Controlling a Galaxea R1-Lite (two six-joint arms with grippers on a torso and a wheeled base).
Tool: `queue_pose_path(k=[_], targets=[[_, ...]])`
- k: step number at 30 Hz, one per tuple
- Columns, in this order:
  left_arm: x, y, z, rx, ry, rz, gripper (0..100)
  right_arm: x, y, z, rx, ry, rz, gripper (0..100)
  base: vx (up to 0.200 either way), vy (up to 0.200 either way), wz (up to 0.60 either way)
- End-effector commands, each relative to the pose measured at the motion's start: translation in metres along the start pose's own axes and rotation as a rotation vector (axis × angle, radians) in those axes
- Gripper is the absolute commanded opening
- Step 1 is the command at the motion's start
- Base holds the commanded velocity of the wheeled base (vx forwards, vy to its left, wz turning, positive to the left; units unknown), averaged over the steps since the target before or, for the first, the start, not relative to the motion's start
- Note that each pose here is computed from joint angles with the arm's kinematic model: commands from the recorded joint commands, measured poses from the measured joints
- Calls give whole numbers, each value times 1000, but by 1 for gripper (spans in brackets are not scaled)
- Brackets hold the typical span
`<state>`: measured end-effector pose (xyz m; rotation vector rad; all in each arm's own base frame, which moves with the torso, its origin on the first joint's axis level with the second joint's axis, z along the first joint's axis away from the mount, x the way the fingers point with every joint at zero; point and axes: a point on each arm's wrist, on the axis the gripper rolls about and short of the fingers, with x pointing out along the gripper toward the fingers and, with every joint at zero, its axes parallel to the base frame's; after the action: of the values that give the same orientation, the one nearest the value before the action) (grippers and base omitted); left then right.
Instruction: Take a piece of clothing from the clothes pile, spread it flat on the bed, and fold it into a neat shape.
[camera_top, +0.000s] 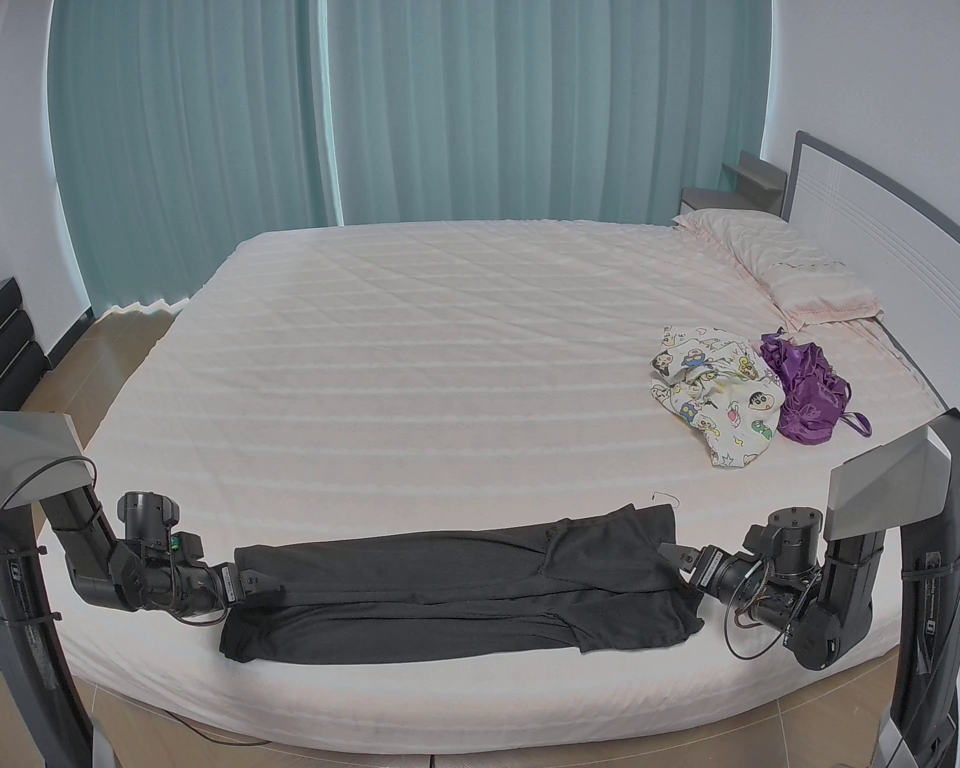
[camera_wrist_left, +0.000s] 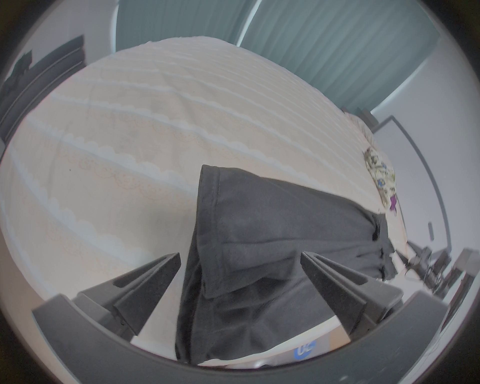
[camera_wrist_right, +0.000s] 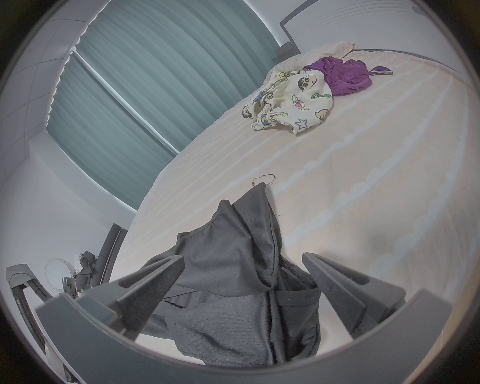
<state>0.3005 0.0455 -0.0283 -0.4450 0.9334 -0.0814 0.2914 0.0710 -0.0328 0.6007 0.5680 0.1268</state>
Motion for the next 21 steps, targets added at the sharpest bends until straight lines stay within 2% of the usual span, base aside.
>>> queue_pose_path(k=[1,8,13,20,21], targets=[[10,-8,6,-47,-6,-23,100,1,0,-4,-2,11,-2,100,0,0,0],[12,-12,3,-23,7,-28,100,1,0,-4,-3,9,0,100,0,0,0],[15,-11,-3,55,29,-19,100,0,1,-3,-3,6,-2,100,0,0,0],[18,-11,-3,65,27,15,100,-1,0,-4,-4,9,-6,100,0,0,0],[18,-11,-3,65,26,16,0,-1,0,-4,-4,6,-4,100,0,0,0]])
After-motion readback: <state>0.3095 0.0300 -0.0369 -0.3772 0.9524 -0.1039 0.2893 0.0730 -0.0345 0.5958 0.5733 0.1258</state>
